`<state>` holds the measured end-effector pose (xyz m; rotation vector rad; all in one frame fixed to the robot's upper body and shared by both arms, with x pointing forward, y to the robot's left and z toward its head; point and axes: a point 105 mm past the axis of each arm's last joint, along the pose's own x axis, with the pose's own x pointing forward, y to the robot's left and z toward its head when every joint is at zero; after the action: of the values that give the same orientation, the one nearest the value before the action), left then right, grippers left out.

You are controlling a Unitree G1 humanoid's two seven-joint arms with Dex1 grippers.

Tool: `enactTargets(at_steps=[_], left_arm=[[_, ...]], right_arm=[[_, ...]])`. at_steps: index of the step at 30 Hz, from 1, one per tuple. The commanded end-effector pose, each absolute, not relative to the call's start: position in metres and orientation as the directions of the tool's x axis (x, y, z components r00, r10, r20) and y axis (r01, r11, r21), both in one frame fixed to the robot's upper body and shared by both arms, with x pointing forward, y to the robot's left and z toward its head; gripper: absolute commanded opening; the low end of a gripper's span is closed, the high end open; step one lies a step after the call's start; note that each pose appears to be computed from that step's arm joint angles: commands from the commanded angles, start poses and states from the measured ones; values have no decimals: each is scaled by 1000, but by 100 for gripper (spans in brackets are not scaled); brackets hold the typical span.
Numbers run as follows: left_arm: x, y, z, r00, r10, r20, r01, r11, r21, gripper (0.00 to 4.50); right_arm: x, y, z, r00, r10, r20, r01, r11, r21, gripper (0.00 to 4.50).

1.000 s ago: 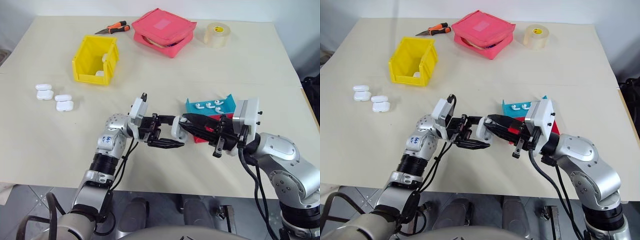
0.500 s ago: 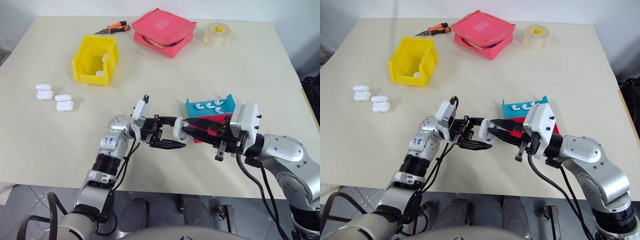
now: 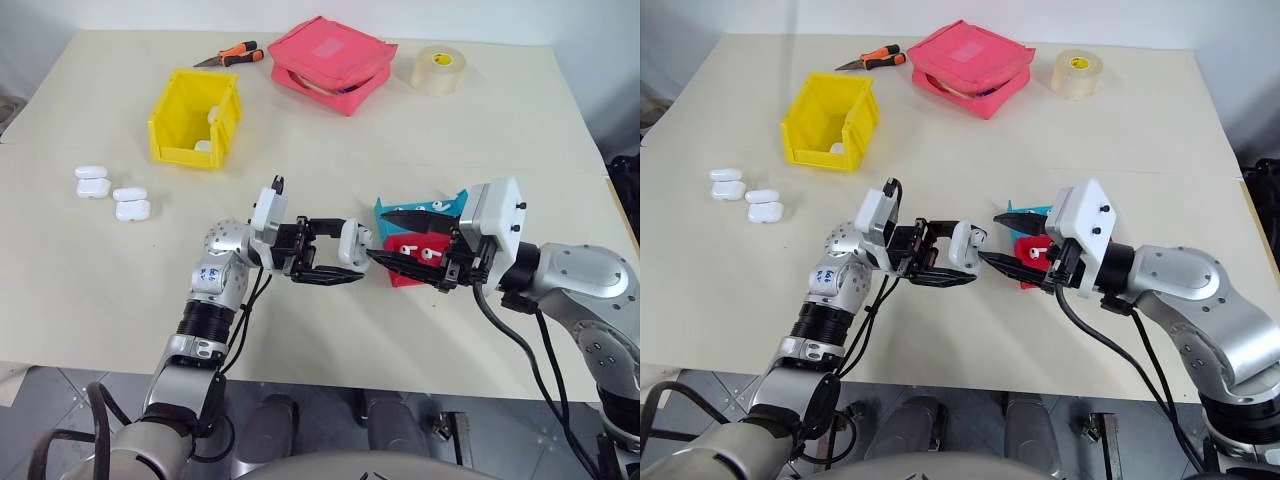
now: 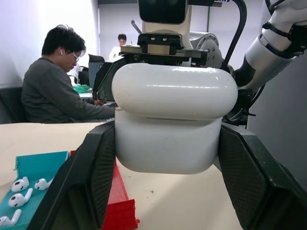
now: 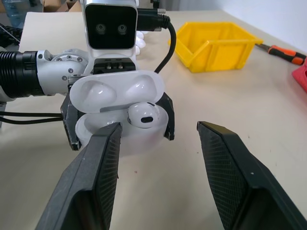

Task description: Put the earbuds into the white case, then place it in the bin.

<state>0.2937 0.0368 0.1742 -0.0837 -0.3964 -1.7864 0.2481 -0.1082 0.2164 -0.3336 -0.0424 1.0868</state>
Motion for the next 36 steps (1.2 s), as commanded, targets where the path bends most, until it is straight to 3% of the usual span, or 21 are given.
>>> enactTargets(at_steps=[1, 10, 13, 17, 23, 30, 36], left_arm=[[298, 38, 190, -249, -925, 285, 944, -167, 283, 280], [319, 48, 200, -142, -939, 314, 960, -54, 274, 280], [322, 51, 200, -130, -941, 312, 961, -42, 275, 280], [327, 53, 202, -116, -943, 312, 960, -26, 278, 280], [332, 56, 203, -102, -944, 315, 959, -9, 285, 280], [338, 62, 205, -62, -946, 319, 956, 36, 291, 280], [341, 71, 204, -10, -946, 323, 951, 91, 296, 280]], right_arm=[[244, -124, 217, 517, 840, -163, -839, 460, -291, 264], [221, -207, 197, 740, 627, -246, -673, 698, -245, 264], [206, -227, 187, 773, 566, -286, -627, 751, -207, 322], [189, -246, 185, 812, 504, -295, -570, 794, -212, 448], [176, -253, 185, 819, 479, -315, -555, 801, -224, 448], [201, -238, 192, 812, 494, -311, -573, 777, -262, 448], [243, -220, 195, 775, 523, -355, -623, 726, -291, 448]])
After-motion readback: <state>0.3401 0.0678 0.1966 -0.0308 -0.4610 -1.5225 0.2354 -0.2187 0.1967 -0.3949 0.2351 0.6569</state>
